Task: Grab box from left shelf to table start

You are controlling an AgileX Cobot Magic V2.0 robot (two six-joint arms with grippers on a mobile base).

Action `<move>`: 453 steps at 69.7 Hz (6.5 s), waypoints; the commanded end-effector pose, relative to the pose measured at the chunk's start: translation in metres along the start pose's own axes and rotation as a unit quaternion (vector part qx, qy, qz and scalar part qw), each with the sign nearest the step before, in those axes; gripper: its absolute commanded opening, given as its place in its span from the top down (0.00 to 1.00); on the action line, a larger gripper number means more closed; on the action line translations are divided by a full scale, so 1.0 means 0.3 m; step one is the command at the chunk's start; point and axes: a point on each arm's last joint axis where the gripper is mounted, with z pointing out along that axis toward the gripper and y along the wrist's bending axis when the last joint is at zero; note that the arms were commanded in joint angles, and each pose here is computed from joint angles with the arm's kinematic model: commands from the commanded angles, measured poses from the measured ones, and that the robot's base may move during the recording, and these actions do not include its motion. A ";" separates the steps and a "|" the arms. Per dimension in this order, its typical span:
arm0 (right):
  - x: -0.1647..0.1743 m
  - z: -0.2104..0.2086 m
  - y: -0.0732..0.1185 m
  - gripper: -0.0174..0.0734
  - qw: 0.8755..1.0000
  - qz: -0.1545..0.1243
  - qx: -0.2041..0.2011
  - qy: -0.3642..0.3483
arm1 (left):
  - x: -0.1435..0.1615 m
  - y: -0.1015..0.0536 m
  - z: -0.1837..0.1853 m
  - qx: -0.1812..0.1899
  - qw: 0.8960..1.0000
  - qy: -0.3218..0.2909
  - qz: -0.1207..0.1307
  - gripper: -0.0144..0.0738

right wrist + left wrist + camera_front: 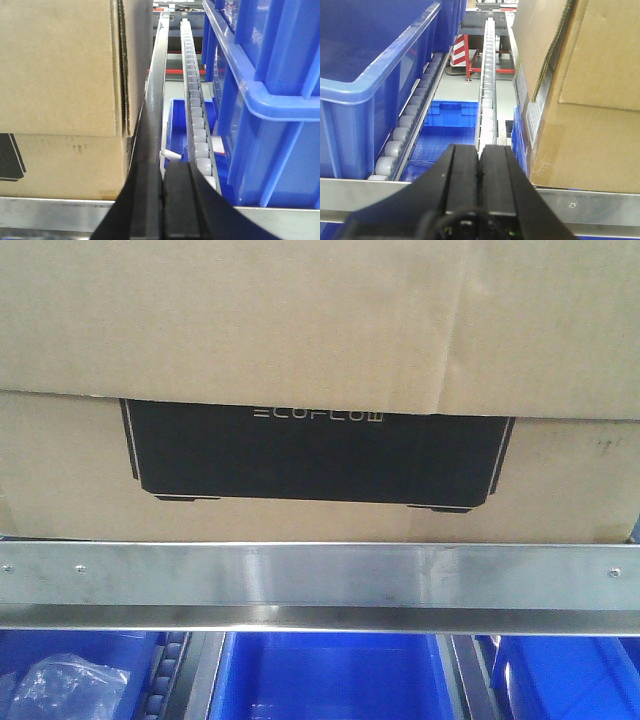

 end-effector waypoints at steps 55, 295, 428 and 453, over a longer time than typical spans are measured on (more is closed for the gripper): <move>-0.049 -0.008 0.001 0.75 0.998 0.001 0.001 -0.061 | -0.055 -0.001 -0.009 0.002 0.996 -0.087 -0.003 0.94; -0.065 -0.010 0.002 0.75 0.996 0.001 0.000 -0.087 | -0.725 -0.174 0.996 0.098 0.934 0.341 -0.039 0.80; -0.799 0.829 0.076 0.12 0.960 0.004 -0.041 0.276 | -0.742 -0.173 1.010 0.096 0.946 0.307 -0.043 0.95; -0.707 0.992 0.072 0.16 0.942 0.006 -0.041 0.332 | -0.742 -0.174 1.010 0.096 0.946 0.307 -0.043 0.95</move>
